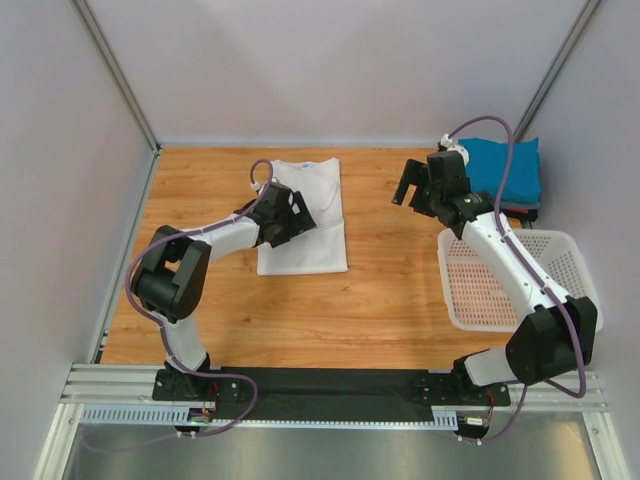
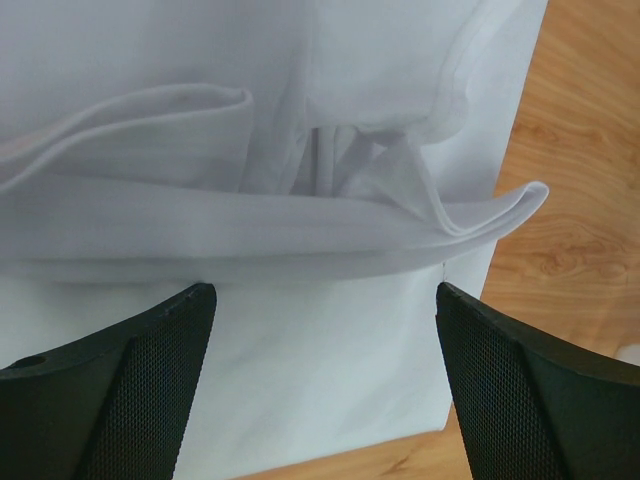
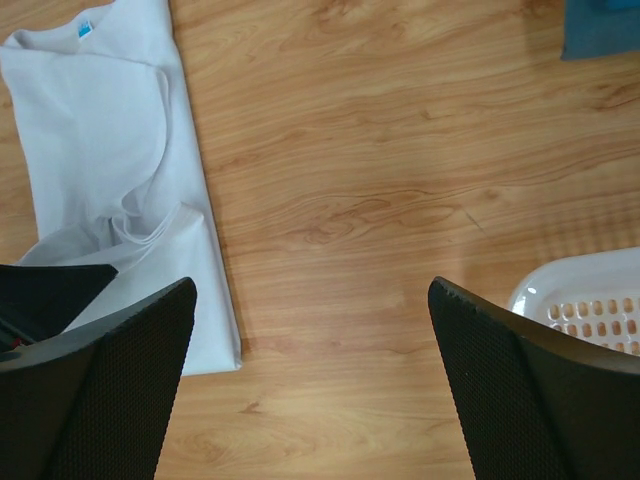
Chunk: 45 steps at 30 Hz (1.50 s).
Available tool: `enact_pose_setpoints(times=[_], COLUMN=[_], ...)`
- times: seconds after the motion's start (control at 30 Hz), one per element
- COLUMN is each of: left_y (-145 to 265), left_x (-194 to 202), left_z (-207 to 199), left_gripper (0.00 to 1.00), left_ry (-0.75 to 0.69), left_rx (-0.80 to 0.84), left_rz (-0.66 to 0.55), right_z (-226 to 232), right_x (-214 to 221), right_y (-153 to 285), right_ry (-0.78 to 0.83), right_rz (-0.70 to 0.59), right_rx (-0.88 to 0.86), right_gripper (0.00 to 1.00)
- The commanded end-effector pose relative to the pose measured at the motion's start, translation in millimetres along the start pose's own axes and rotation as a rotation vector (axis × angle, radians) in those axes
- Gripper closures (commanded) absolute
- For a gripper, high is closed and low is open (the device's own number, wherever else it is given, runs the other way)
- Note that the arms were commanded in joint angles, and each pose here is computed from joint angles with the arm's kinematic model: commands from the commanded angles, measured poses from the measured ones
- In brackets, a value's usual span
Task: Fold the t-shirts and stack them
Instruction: Fold the tshirt
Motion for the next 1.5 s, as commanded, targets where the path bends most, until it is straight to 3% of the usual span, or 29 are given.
enact_pose_setpoints(times=[0.0, 0.53, 0.73, 0.9, 1.03, 1.23, 1.47], left_y=[-9.5, -50.1, -59.0, -7.7, 75.8, 133.4, 124.9], left_x=[-22.4, -72.4, -87.9, -122.3, -153.0, -115.7, -25.2], left_z=[-18.7, -27.5, -23.3, -26.3, -22.5, 20.1, 72.6], left_gripper=[0.04, 0.03, 0.03, 0.02, 0.01, 0.01, 0.09], left_ry=[0.030, -0.042, -0.046, -0.089, -0.158, -0.194, -0.076], left_rx=[0.023, -0.084, -0.086, -0.017, 0.021, -0.038, -0.018], left_rz=[-0.093, -0.254, -0.285, -0.358, -0.459, -0.395, -0.177], right_z=[-15.1, -19.7, 6.1, 33.7, 48.1, 65.3, 77.8], right_x=[-10.7, -5.7, 10.5, 38.4, 68.1, 123.9, 174.4], right_y=[5.3, -15.2, -24.5, -33.7, -44.7, -59.2, -61.2], right_ry=[0.034, -0.002, -0.015, 0.008, 0.012, 0.014, 0.030], right_rz=[-0.050, 0.015, 0.091, 0.159, 0.238, 0.370, 0.446], right_rx=[0.078, 0.072, -0.153, -0.340, -0.376, -0.371, -0.357], right_gripper=[0.00, 0.00, 0.00, 0.00, 0.00, 0.17, 0.24])
Point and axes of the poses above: each gripper's point midway between its finger pads, its own y axis back along the fingers, its own z axis along the line the jaws close on, x = y × z, the point moved 6 cm from there along y, back along the fingers
